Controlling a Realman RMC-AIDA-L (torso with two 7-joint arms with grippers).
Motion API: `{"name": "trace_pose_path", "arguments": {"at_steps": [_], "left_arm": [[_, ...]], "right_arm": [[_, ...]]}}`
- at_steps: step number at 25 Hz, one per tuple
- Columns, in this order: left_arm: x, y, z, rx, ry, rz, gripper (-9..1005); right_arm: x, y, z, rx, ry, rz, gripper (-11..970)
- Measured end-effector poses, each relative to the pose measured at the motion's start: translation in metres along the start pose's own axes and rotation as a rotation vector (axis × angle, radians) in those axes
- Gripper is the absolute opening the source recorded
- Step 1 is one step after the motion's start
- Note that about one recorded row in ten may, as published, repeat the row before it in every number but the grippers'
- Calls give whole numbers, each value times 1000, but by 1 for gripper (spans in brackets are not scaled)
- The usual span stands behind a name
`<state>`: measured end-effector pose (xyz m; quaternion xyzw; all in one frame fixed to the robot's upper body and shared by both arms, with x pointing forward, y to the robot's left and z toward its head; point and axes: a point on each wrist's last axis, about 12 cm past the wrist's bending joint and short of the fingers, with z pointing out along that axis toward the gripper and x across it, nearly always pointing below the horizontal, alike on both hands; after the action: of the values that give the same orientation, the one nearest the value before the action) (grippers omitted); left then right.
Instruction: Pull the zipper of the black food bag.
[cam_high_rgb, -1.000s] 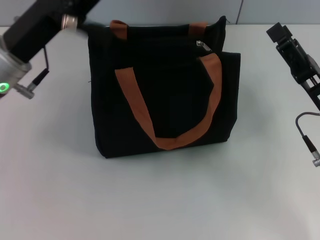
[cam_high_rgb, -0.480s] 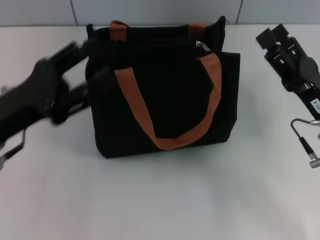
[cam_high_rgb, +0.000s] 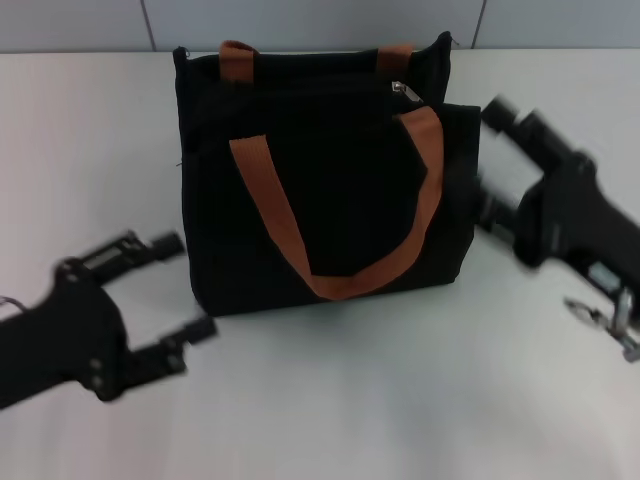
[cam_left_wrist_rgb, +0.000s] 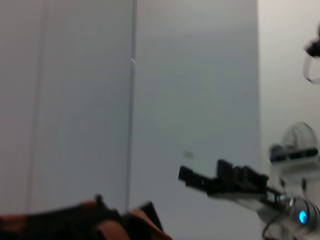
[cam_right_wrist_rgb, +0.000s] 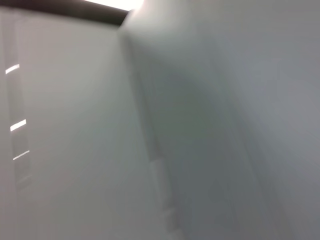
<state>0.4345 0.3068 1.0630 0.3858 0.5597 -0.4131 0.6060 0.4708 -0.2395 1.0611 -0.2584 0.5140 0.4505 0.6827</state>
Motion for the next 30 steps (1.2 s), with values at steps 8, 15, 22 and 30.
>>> {"name": "trace_pose_path", "arguments": {"at_steps": [8,15,22,30], "left_arm": [[15,8,28,148,176,-25,785],[10,14,38,195,186,-74,785],[12,10,36,198,185,-76,785],[15,6,35,220,203,-86,785]], "right_arm": [[7,10,-9,-406,303,-73,801],[20,15,-2,-425,378,7,801],[21,16,-10,-368,366,3,801],[24,14,-7,-350,376,-4,801]]}}
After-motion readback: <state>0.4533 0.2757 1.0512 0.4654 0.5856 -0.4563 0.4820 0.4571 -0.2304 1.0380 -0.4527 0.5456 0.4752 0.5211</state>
